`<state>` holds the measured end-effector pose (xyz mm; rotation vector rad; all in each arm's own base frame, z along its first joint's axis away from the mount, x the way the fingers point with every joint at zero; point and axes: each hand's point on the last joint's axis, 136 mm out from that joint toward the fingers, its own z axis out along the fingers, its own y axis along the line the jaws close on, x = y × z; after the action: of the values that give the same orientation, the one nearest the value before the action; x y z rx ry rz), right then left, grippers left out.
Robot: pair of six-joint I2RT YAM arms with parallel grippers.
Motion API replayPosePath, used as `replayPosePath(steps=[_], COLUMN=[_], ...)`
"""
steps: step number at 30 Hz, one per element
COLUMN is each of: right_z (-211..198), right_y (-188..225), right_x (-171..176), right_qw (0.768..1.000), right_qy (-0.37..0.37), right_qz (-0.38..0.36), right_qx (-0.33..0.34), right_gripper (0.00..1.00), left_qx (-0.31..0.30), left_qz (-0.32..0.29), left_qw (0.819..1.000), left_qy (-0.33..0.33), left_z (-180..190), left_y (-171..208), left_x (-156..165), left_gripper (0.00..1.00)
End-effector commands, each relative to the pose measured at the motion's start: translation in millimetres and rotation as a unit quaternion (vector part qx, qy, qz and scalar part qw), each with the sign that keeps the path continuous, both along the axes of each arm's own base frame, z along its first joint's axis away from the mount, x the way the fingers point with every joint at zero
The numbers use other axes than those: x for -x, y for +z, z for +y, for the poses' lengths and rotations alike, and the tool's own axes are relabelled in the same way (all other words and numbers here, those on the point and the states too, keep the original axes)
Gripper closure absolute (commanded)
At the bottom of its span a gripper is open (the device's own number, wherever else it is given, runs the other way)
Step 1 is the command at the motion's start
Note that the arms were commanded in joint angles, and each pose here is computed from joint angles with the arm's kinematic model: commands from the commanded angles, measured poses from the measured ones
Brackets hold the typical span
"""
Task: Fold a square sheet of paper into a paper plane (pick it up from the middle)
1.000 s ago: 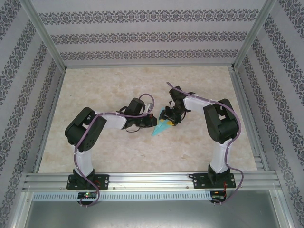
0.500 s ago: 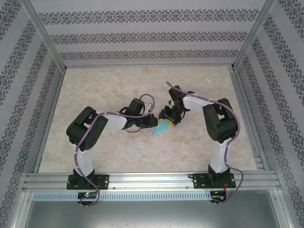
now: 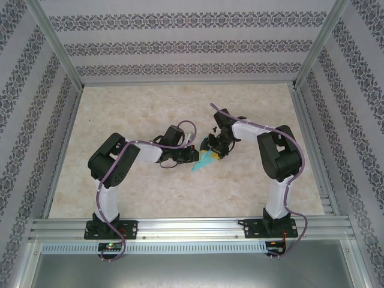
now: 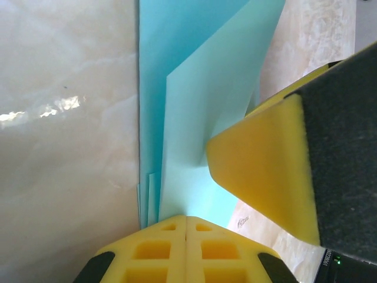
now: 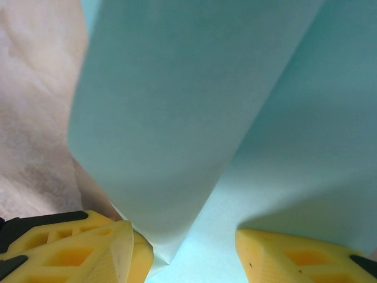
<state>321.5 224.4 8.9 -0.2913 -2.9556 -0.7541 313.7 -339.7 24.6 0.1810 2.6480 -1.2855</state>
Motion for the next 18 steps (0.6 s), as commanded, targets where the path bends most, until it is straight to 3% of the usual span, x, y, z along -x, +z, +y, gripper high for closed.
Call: replayPosePath(steps=[1,10,18], right_z=[-44.8,-53.9,-63.1], right_y=[-79.0,-78.7,-89.1], right_x=[26.6,28.5,36.6], right_qw=[0.993,0.992,0.986], right_qy=[0.005,-0.002,-0.001], right_qz=[0.032,0.031,0.061], right_qx=[0.111,0.124,0.154], right_gripper=[0.47,0.56,0.57], left_qx=[-0.016,-0.016,-0.018], left_qz=[0.001,-0.002,-0.003], left_qw=[1.0,1.0,1.0], left_qy=[0.008,0.008,0.009], left_z=[5.3,4.9,5.4], left_y=[-5.7,-4.4,-1.8], left_x=[-5.6,-6.9,-7.7], left_gripper=[0.97,0.97,0.98])
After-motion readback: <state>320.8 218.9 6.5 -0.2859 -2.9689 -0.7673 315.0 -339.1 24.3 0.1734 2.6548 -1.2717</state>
